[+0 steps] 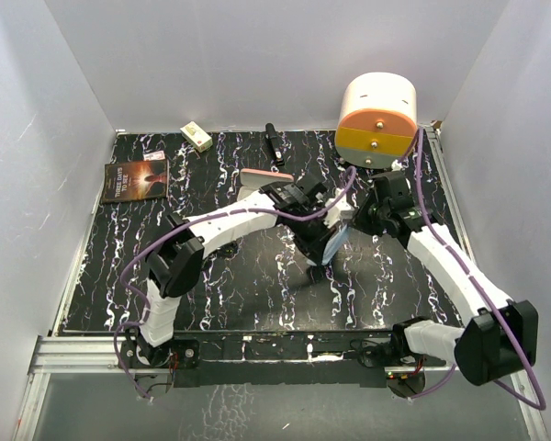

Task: Organize the sunglasses
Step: Fold the glasses cleaning cloth at the center of the board.

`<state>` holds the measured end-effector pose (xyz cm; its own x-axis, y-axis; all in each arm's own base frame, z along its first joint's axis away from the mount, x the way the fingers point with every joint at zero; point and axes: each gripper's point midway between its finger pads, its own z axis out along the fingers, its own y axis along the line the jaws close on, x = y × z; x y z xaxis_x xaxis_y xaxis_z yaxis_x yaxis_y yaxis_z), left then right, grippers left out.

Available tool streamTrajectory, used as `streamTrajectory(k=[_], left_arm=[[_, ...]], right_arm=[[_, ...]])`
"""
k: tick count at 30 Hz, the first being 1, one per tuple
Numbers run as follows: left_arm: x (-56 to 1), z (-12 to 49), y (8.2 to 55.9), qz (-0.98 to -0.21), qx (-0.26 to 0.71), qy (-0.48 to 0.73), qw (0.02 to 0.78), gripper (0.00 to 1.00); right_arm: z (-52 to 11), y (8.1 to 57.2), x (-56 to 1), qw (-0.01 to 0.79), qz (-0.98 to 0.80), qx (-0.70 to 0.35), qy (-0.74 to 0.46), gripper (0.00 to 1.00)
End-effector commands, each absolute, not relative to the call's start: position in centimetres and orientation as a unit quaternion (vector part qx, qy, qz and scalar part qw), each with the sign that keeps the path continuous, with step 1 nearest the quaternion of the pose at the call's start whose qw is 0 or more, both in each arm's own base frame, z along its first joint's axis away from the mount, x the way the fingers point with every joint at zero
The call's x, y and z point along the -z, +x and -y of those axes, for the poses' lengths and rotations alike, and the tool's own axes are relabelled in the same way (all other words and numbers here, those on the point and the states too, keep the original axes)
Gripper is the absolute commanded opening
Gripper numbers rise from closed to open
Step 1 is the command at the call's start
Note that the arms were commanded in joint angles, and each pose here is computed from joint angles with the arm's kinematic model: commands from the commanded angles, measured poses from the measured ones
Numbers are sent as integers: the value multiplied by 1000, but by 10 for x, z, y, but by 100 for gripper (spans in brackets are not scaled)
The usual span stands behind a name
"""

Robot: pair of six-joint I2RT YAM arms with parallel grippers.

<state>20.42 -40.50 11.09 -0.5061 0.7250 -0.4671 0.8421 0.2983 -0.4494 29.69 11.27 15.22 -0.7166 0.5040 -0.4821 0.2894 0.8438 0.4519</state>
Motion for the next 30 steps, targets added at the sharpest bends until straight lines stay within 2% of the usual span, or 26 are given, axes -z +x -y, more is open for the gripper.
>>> streamTrajectory(k=[1, 8, 13, 21, 30], left_arm=[[-136, 426, 166, -774, 368, 511, 66, 0], [-150, 443, 151, -763, 394, 510, 57, 0], [-138, 440, 157, -769, 377, 512, 60, 0], [-96, 406, 196, -805, 359, 469, 47, 0], [-78, 389, 234, -815, 348, 458, 64, 0]], right_arm=[[-104, 291, -185, 345, -895, -173, 223, 8], [-86, 270, -186, 353, -895, -144, 233, 8], [-89, 274, -162, 327, -908, -131, 226, 8], [-102, 305, -107, 287, -923, -124, 223, 8], [-122, 344, -91, 278, -925, -146, 213, 8]])
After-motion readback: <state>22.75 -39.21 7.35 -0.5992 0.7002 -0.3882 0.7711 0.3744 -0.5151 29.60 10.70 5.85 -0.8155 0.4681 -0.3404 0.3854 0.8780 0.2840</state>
